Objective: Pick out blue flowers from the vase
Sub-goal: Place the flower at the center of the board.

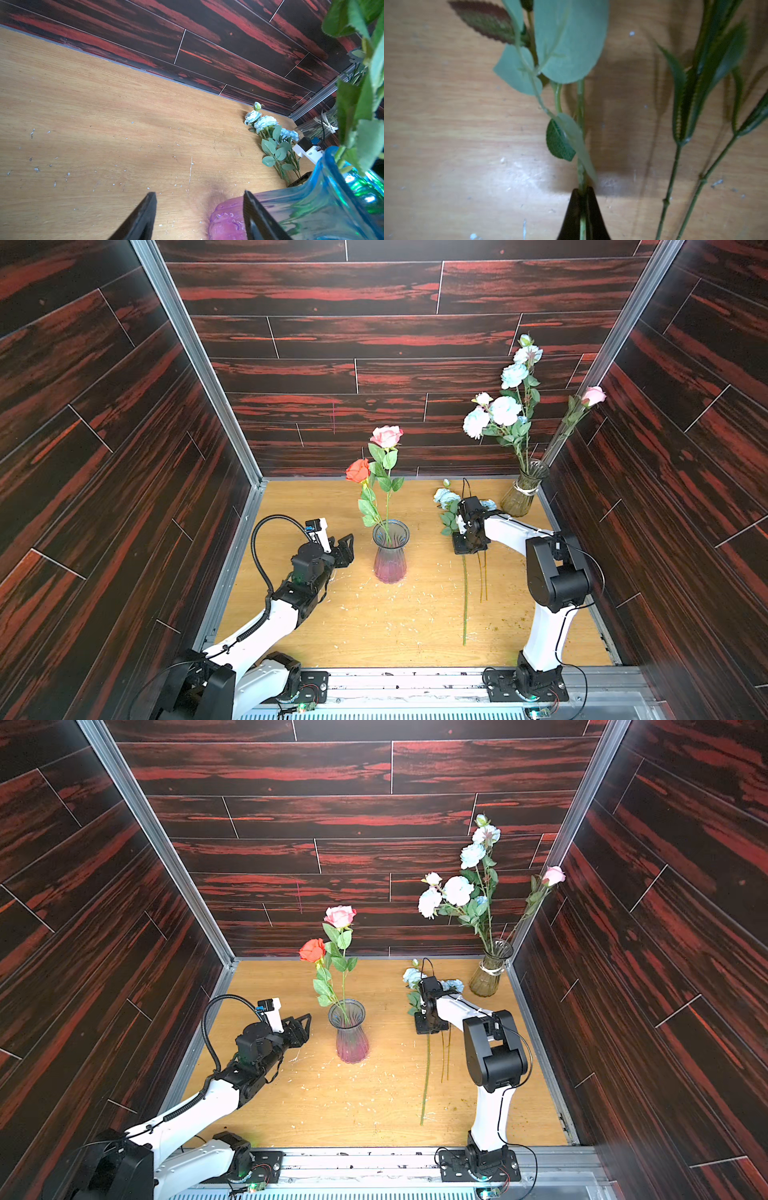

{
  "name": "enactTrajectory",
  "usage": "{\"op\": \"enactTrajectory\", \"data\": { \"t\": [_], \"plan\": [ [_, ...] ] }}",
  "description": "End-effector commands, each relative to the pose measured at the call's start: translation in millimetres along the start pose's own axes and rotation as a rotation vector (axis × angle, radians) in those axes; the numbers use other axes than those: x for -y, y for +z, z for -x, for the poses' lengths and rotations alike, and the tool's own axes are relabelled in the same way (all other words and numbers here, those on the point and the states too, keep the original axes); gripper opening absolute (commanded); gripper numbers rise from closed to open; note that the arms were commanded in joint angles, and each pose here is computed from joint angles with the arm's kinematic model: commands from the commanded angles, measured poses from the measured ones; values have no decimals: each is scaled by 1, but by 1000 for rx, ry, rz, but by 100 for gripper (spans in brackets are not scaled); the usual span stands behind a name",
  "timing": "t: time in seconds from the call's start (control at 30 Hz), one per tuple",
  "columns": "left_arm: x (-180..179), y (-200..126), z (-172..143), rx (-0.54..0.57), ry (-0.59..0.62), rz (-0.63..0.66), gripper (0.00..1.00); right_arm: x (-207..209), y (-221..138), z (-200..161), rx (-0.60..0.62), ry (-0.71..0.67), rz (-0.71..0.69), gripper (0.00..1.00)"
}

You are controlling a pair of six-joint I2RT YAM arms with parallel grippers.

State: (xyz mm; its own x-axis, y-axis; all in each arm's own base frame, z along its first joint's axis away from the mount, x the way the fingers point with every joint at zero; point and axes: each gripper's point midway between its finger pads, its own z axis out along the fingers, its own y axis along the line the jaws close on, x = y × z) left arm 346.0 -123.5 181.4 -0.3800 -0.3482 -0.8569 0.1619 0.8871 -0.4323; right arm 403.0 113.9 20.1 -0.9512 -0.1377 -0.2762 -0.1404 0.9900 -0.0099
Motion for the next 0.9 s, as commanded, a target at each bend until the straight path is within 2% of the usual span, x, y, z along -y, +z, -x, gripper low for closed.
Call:
{"op": "enactTrajectory", "data": {
  "t": [0.0, 0.43, 0.67, 0.87],
  "plan": [
    [6, 2, 12, 25, 14, -10, 68, 12, 6, 5, -10, -33, -67, 4],
    [5, 1, 12, 28, 17, -5, 68, 21, 1, -6, -18, -38, -106, 7],
    [5, -2, 13, 28, 20, -4, 67, 27, -6, -7, 7, -35, -131, 14],
    [7, -18, 21, 2, 18, 20, 68, 18, -40, 8, 137, -32, -94, 27]
  ]
}}
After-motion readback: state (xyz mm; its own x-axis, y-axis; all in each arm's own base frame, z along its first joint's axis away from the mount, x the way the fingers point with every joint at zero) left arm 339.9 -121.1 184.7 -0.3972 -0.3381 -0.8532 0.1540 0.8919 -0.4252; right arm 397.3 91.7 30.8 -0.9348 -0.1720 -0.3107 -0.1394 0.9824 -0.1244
